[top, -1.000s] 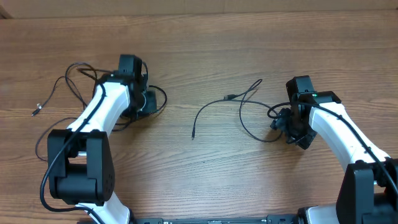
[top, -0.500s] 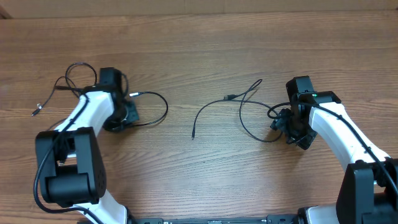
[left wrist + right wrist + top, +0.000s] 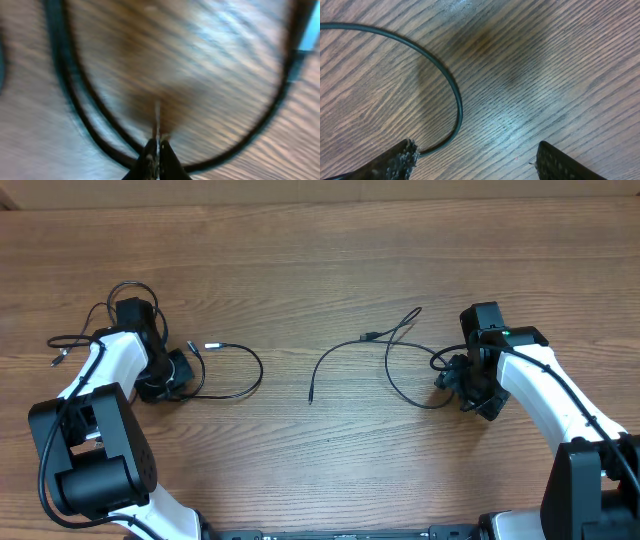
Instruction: Untangle cables
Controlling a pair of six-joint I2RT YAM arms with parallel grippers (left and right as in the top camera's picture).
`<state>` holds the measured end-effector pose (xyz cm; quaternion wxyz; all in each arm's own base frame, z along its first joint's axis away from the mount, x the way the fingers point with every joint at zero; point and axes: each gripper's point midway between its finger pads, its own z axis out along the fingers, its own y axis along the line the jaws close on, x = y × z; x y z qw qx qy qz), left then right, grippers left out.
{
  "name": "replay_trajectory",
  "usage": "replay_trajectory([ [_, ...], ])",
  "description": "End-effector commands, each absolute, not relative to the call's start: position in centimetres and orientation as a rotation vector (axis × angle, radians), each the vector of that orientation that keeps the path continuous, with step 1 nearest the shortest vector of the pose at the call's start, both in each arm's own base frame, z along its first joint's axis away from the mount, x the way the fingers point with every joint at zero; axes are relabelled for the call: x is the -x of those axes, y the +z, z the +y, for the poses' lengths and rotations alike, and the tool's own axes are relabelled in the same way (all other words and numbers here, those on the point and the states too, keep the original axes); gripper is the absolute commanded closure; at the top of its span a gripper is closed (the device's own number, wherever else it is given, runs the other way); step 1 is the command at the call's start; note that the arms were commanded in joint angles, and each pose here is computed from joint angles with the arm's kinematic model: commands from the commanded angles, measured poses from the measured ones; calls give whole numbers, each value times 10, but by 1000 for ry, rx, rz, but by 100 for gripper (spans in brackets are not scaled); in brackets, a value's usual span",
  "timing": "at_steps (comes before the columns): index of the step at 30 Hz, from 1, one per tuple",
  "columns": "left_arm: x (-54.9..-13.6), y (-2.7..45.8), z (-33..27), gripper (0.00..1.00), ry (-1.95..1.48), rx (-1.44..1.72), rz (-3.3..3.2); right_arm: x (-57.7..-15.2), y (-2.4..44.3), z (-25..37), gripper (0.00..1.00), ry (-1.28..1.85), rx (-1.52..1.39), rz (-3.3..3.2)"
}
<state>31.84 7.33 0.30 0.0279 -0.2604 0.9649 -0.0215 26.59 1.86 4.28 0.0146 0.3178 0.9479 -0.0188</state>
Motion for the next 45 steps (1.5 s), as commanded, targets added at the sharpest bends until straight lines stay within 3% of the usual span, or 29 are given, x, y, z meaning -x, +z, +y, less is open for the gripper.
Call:
replay_trajectory([
  [1, -338, 10, 29, 96, -466, 647, 2935, -268, 48, 19, 25, -43, -978, 2934],
  [8, -365, 20, -9, 96, -608, 428, 2851, -268, 48, 19, 25, -42, -978, 2934],
  [19, -354, 6, 5, 96, -288, 403, 2941, -267, 48, 19, 25, -45, -979, 2937],
  [31, -321, -14, 45, 96, 88, 574, 2996, -265, 48, 19, 25, -51, -981, 2944],
  [37, -290, -4, 108, 96, 528, 893, 2916, -264, 48, 19, 25, -52, -981, 2946],
  [45, -271, 18, 163, 96, 628, 1176, 2838, -265, 48, 19, 25, -50, -980, 2942],
])
